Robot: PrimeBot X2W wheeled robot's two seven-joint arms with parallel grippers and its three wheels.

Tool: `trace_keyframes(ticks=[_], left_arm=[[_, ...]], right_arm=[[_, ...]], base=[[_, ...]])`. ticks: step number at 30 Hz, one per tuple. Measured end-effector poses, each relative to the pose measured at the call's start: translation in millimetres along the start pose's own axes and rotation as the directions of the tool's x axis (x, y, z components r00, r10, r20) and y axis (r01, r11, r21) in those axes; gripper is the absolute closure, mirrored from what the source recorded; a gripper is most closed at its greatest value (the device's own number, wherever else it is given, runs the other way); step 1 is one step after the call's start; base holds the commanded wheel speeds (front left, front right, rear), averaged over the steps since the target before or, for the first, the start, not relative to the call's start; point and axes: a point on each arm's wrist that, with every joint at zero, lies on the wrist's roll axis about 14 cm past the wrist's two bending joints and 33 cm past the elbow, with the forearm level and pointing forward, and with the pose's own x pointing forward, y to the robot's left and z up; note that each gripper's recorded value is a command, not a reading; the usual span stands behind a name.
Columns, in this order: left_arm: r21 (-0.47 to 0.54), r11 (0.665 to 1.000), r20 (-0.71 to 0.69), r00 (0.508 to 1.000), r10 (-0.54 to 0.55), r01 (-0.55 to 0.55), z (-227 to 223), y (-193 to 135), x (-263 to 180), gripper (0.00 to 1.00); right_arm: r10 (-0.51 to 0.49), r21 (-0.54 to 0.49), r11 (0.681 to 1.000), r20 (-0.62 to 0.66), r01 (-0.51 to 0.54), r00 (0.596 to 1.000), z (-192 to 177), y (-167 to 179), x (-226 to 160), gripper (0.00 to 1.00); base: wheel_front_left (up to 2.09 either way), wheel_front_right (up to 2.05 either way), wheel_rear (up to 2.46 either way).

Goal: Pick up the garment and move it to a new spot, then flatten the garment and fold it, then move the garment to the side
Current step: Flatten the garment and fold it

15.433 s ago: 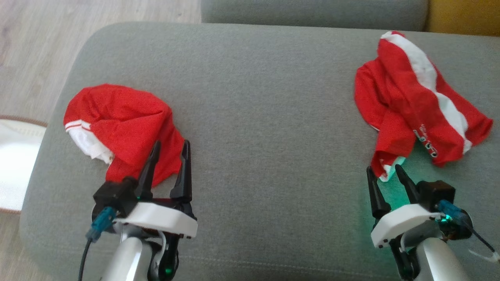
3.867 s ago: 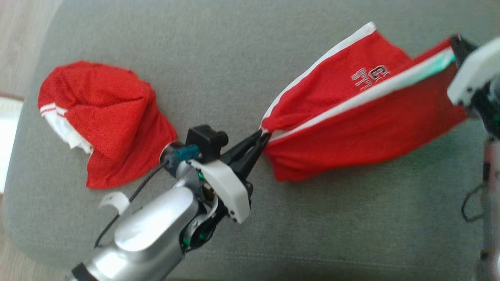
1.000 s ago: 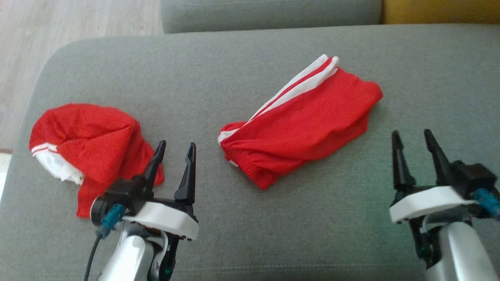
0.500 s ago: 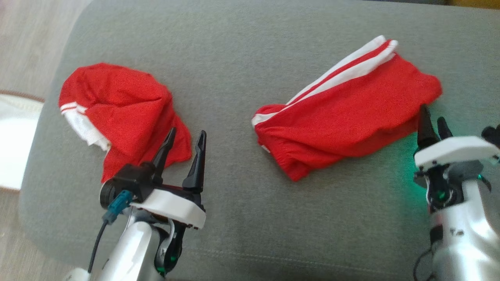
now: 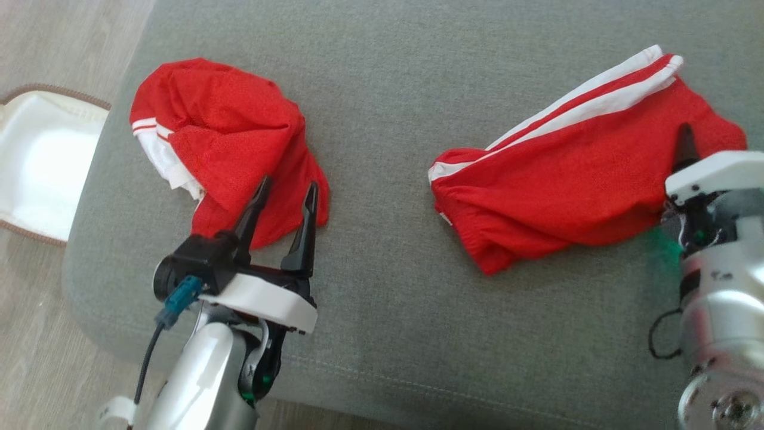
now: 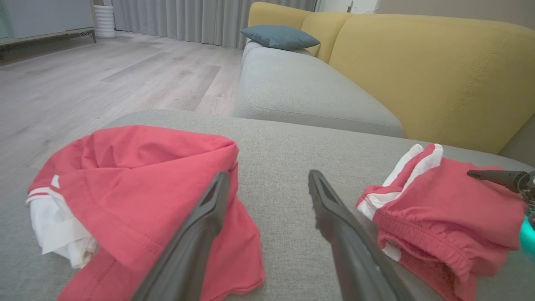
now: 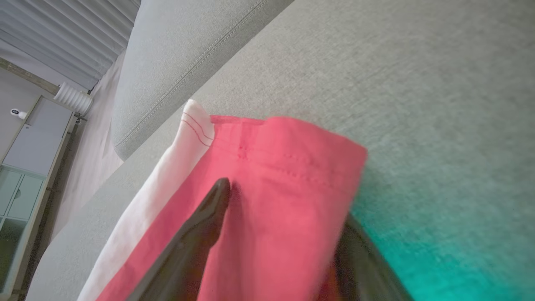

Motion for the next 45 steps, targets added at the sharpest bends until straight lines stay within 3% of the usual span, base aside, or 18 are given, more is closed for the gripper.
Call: trace_keyframes(ticks=[7, 8, 9, 10, 15, 23, 29, 34, 37, 45], left_arm=[[0.001, 1.0, -0.006, 1.0, 0.021, -0.021, -2, 7, 3, 0.0], [-0.003, 1.0, -0.005, 1.0, 0.021, -0.021, -2, 7, 3, 0.0], [-0.003, 1.0, -0.005, 1.0, 0.021, -0.021, -2, 7, 3, 0.0], [-0.007, 1.0, -0.002, 1.0, 0.022, -0.023, -1, 7, 4, 0.0], [-0.013, 1.0, 0.004, 1.0, 0.004, -0.004, 0, 1, 8, 0.0], [-0.023, 0.998, 0.034, 0.998, -0.05, 0.051, 9, -18, 13, 0.0], [-0.031, 0.995, 0.05, 0.995, -0.091, 0.093, 14, -33, 12, 0.0], [-0.036, 0.993, 0.052, 0.993, -0.107, 0.109, 15, -40, 4, 0.0], [-0.038, 0.993, 0.053, 0.992, -0.113, 0.115, 15, -43, 0, 0.0], [-0.029, 0.993, 0.051, 0.992, -0.114, 0.116, 15, -44, -7, 0.0]], right_arm=[[-0.013, -0.006, 1.0, -0.032, 0.013, 0.999, 5, 8, 14, 0.0], [-0.014, -0.011, 1.0, -0.035, 0.013, 0.999, 5, 9, 15, 0.22], [-0.014, -0.011, 1.0, -0.035, 0.013, 0.999, 5, 9, 15, 0.86], [-0.015, -0.009, 1.0, -0.038, 0.015, 0.999, 6, 9, 15, 1.0], [-0.026, 0.014, 1.0, -0.034, 0.026, 0.999, 7, 5, 10, 1.0], [-0.059, 0.142, 0.989, 0.08, 0.047, 0.995, 28, -12, -13, 1.0], [-0.186, 0.244, 0.96, 0.197, 0.136, 0.962, 42, -68, -47, 1.0], [-0.291, 0.312, 0.925, 0.222, 0.215, 0.93, 34, -113, -78, 1.0], [-0.287, 0.318, 0.926, 0.236, 0.205, 0.928, 37, -111, -82, 1.0], [-0.205, 0.222, 0.965, 0.289, 0.143, 0.935, 46, -82, -83, 1.0]], base=[[0.0, 0.0, 0.0], [0.0, 0.0, 0.0], [0.0, 0.0, 0.0], [0.0, 0.0, 0.0], [0.0, 0.0, 0.0], [0.0, 0.0, 0.0], [0.0, 0.0, 0.0], [0.0, 0.0, 0.0], [0.0, 0.0, 0.0], [0.0, 0.0, 0.0]])
